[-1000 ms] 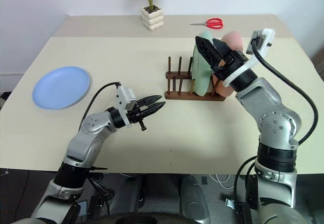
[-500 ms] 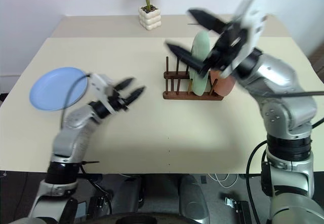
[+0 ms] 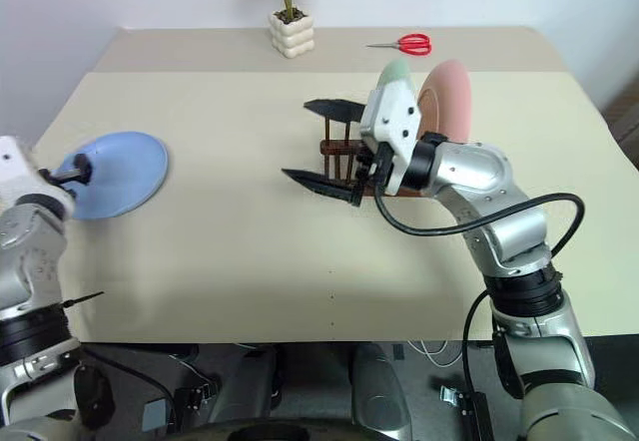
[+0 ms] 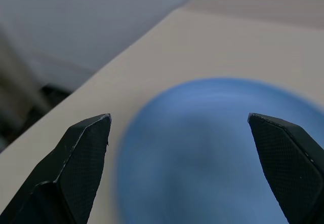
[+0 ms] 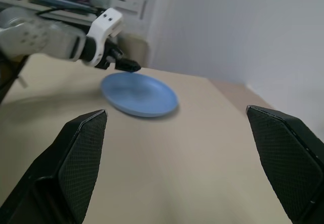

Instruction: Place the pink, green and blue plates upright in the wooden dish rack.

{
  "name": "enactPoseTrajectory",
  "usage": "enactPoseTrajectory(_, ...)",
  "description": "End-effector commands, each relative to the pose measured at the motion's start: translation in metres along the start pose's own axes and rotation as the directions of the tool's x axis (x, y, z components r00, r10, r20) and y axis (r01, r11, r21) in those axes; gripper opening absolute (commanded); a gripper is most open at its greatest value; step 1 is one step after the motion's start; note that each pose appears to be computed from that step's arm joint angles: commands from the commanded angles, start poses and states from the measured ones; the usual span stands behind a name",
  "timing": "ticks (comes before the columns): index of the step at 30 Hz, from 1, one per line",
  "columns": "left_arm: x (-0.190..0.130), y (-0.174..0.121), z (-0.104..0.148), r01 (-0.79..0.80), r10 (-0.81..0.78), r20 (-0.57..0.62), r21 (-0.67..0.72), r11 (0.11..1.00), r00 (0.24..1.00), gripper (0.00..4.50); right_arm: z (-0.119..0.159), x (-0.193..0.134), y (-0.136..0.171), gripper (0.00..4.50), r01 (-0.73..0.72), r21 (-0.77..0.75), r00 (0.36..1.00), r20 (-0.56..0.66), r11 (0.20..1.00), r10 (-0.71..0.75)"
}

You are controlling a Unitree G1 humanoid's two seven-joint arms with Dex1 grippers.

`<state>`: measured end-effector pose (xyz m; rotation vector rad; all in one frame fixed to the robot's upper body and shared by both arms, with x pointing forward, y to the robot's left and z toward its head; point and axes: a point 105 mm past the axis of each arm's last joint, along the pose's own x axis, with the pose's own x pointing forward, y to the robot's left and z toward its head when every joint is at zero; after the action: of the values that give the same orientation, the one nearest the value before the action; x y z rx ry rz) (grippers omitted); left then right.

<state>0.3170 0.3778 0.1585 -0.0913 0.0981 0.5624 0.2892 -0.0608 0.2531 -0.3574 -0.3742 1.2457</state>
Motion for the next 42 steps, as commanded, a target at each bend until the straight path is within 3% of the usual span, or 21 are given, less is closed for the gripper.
enactPoseTrajectory(1, 0.002, 0.009, 0.001, -0.026, 0.025, -0.035, -0.031, 0.999, 0.999, 4.45, 0.005, 0.001, 0.000, 4.50, 0.004, -0.025, 1.000, 0.028, 1.000, -0.003)
enactPoseTrajectory(8, 0.014, 0.015, -0.023, -0.049, 0.039, -0.176, -0.053, 0.997, 0.984, 4.45, -0.001, 0.001, 0.002, 4.50, 0.019, -0.015, 0.999, 0.026, 1.000, -0.019)
enactPoseTrajectory(11, 0.018, 0.013, -0.029, -0.054, 0.023, -0.200, -0.153, 0.987, 0.980, 4.45, -0.003, -0.002, 0.001, 4.50, 0.041, -0.011, 0.999, 0.021, 0.999, -0.040)
enactPoseTrajectory(14, 0.020, 0.009, -0.026, -0.052, 0.016, -0.179, -0.199, 0.979, 0.984, 3.60, -0.005, -0.003, 0.002, 4.50, 0.051, -0.011, 0.999, 0.017, 0.999, -0.051)
enactPoseTrajectory(21, 0.020, 0.006, -0.021, -0.054, 0.021, -0.148, -0.220, 0.974, 0.989, 0.03, -0.007, -0.004, 0.000, 4.50, 0.064, -0.009, 0.998, 0.012, 0.998, -0.064)
enactPoseTrajectory(25, 0.015, -0.018, 0.000, 0.046, -0.057, -0.037, -0.241, 0.969, 0.998, 0.03, -0.008, -0.003, -0.003, 4.50, 0.072, -0.014, 0.997, 0.010, 0.997, -0.072)
enactPoseTrajectory(29, 0.000, -0.054, 0.048, 0.230, -0.184, 0.205, -0.228, 0.946, 0.961, 0.03, -0.007, -0.002, -0.008, 4.50, 0.074, -0.054, 0.997, 0.005, 0.996, -0.074)
enactPoseTrajectory(32, -0.024, -0.098, 0.090, 0.363, -0.300, 0.367, -0.114, 0.925, 0.881, 0.03, -0.005, 0.001, -0.013, 4.50, 0.081, -0.144, 0.997, -0.007, 0.986, -0.083)
enactPoseTrajectory(38, -0.053, -0.142, 0.124, 0.445, -0.397, 0.490, 0.021, 0.895, 0.776, 0.03, -0.007, 0.007, -0.018, 4.50, 0.077, -0.330, 0.994, -0.046, 0.941, -0.098)
enactPoseTrajectory(42, -0.082, -0.181, 0.144, 0.509, -0.457, 0.552, 0.068, 0.858, 0.698, 0.03, -0.009, 0.020, -0.025, 4.50, 0.098, -0.508, 0.986, -0.066, 0.856, -0.152)
